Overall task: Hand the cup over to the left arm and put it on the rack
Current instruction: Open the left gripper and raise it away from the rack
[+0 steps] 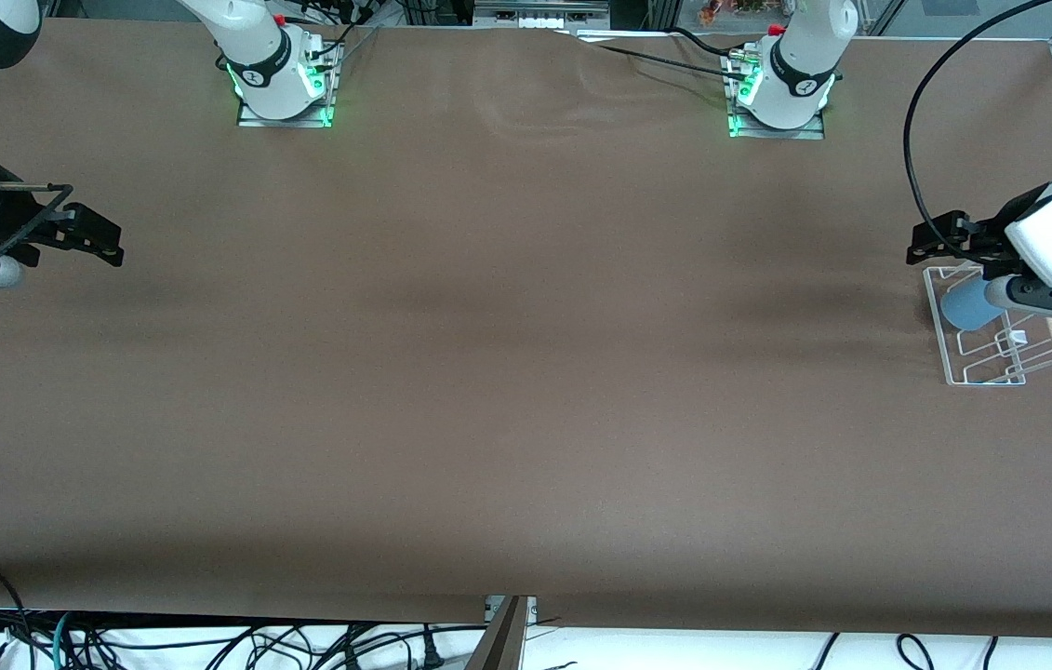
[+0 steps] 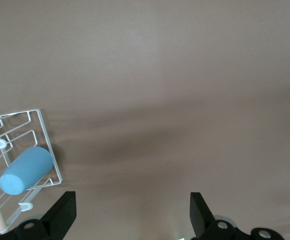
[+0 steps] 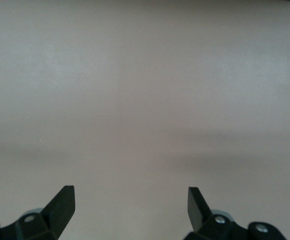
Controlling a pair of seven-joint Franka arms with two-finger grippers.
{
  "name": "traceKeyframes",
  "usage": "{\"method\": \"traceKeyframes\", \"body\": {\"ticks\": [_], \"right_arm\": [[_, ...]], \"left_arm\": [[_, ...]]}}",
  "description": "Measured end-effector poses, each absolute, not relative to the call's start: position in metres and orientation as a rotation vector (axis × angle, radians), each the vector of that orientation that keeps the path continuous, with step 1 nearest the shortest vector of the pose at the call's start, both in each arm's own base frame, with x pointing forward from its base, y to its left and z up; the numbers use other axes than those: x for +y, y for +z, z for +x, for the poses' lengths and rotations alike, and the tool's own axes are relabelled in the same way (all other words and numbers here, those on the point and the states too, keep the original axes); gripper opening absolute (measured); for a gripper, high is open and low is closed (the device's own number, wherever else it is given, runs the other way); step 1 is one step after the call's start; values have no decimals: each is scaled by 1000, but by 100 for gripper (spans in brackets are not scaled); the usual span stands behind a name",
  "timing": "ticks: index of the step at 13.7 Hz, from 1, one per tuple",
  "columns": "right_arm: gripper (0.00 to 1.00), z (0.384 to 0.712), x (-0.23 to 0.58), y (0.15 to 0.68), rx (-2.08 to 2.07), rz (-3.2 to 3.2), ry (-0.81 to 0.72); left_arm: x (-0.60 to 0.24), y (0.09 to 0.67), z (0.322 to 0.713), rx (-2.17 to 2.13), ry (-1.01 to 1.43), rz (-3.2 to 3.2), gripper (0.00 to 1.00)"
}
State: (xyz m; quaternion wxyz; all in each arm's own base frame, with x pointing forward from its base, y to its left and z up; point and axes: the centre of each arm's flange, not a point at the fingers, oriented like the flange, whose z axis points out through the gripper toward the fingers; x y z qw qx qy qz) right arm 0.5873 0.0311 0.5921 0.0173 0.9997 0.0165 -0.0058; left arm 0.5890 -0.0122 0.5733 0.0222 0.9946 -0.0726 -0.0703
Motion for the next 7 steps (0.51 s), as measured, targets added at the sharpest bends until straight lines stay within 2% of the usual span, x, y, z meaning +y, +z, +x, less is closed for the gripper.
{"method": "traceKeyframes", "body": {"ticks": [3, 7], "right_arm": [[100, 587, 31, 592, 49, 3110, -19], [100, 587, 30, 592, 48, 3111, -19]], "left_arm": [[-20, 573, 571, -139, -56, 3117, 100], [-22, 568, 543, -119, -16, 3123, 100]]}}
